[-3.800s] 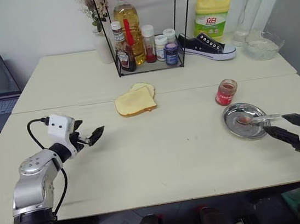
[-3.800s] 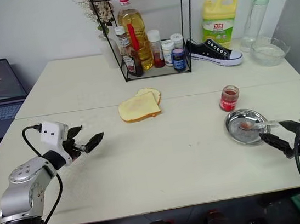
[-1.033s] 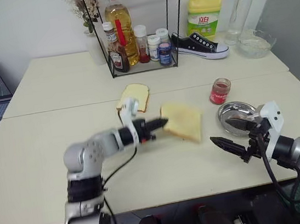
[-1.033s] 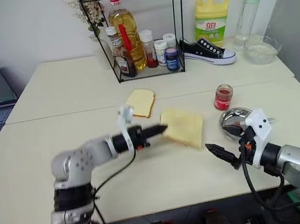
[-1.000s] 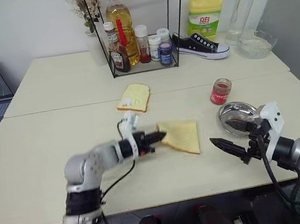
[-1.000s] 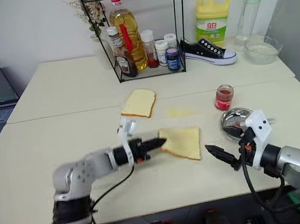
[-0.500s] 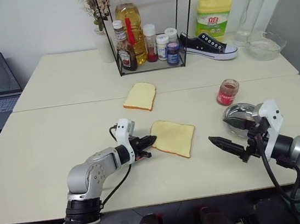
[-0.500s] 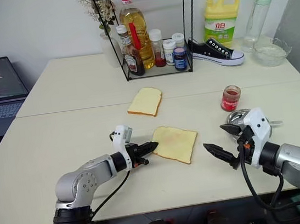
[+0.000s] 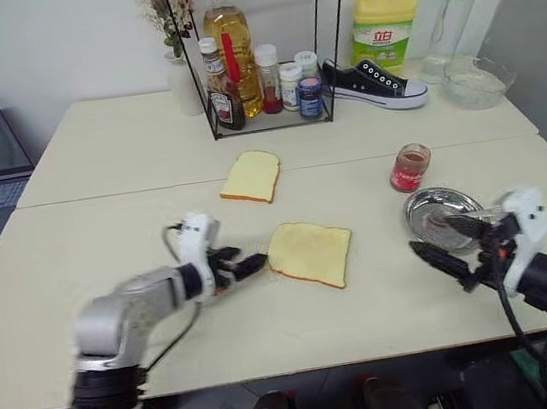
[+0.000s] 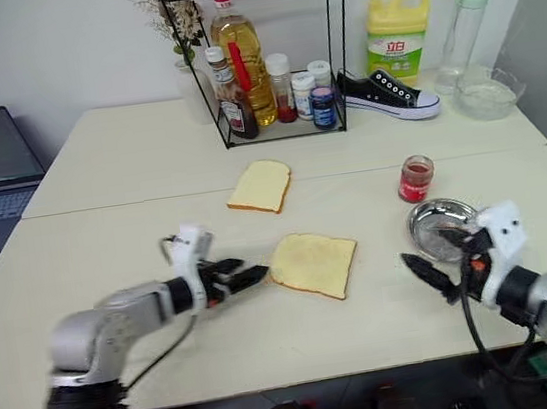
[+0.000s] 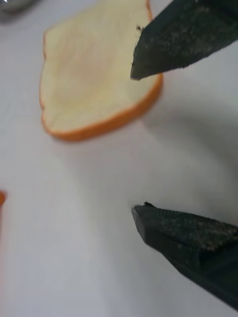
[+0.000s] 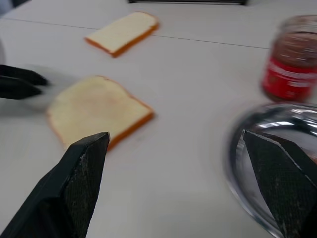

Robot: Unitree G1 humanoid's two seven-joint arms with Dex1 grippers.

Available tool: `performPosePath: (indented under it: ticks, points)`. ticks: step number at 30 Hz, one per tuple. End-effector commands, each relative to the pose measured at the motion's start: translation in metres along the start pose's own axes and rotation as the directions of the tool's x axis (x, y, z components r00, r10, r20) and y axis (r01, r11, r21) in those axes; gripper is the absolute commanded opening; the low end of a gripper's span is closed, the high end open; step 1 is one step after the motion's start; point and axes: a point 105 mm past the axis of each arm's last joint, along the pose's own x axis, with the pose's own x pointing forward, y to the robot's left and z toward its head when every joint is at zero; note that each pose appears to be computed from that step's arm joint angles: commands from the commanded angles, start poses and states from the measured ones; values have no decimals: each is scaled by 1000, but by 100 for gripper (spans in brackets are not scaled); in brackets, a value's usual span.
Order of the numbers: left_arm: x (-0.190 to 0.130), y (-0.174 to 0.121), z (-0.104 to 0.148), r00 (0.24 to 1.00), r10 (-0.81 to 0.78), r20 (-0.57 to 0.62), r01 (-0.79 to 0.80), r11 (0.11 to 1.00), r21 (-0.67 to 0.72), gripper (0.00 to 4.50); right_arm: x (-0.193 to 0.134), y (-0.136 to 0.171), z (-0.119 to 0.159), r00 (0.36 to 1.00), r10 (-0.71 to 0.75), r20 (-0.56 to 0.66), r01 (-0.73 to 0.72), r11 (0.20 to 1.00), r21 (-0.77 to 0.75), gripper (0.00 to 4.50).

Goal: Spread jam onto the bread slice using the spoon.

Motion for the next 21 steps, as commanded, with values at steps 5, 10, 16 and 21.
performPosePath:
  ticks: [5,10,16,21]
  points:
    - [13,-75,80,896,-413,162,285,815,505,446,-25,-54,12,931,-335,146,317,939,137,450]
    - [30,-103,107,795,-577,186,373,708,600,446,-30,-87,-3,866,-478,144,408,844,347,450]
    - [48,-114,123,749,-638,181,393,647,654,446,-25,-97,-24,841,-531,106,415,758,502,450]
    - [57,-125,130,717,-675,176,412,614,673,446,-7,-102,-32,843,-527,106,360,699,618,450]
